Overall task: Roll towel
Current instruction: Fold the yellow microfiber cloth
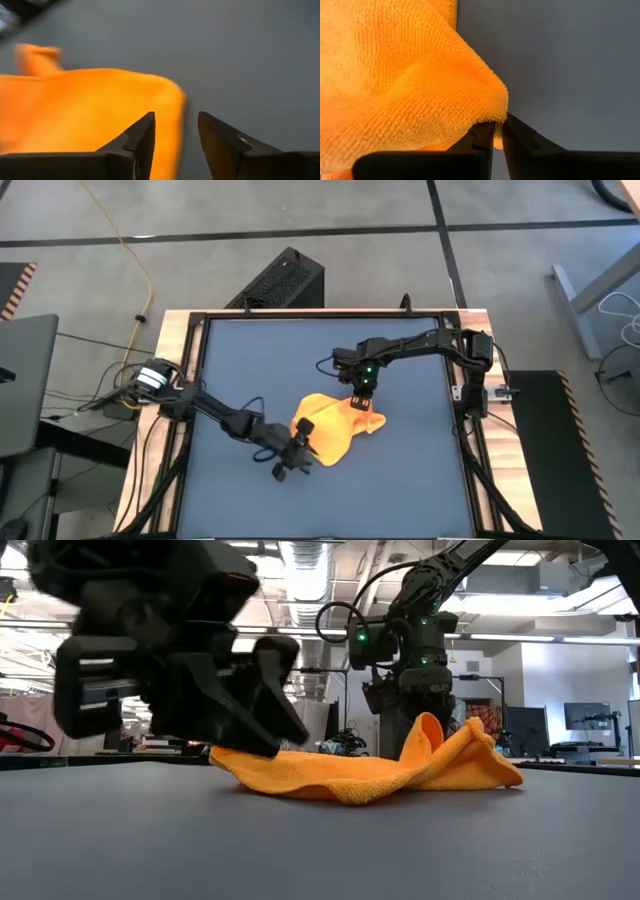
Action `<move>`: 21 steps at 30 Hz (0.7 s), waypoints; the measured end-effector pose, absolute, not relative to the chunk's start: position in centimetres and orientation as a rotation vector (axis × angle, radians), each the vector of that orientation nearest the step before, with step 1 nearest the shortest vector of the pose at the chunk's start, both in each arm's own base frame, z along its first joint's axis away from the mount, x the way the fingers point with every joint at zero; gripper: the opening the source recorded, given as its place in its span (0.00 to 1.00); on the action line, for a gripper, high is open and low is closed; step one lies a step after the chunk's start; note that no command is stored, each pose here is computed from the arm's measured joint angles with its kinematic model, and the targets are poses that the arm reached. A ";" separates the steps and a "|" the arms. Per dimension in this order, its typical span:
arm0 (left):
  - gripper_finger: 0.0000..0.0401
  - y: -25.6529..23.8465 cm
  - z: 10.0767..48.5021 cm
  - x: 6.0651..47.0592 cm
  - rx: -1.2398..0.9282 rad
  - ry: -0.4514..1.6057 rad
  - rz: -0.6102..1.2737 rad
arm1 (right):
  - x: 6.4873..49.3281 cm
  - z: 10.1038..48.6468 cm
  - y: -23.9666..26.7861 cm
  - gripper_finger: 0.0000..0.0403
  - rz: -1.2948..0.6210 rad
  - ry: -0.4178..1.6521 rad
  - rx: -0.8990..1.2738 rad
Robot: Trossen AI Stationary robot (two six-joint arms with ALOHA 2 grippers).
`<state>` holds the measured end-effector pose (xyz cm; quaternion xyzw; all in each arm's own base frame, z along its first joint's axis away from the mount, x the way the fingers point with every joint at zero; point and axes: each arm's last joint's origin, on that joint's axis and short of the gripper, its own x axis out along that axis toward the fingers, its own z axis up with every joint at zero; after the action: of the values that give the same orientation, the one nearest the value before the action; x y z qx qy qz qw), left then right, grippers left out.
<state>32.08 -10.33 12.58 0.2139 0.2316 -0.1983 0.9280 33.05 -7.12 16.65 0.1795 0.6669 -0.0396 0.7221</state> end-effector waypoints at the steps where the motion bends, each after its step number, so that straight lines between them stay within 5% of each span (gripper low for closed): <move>1: 0.36 -10.1 12.7 32.5 0.423 0.495 -0.427 | 33.1 16.7 -7.1 0.16 -0.086 1.472 0.403; 16: 0.33 -7.9 10.1 36.6 0.256 0.572 -0.598 | 32.4 18.1 -6.0 0.16 -0.130 1.619 0.471; 21: 0.18 -7.8 10.1 36.7 0.265 0.575 -0.573 | 32.1 20.4 -4.7 0.16 -0.109 1.612 0.442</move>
<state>36.74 -7.85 10.07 0.1284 0.2791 -0.2777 0.9102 32.12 -4.70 20.41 0.1962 0.7151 -0.0484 0.6692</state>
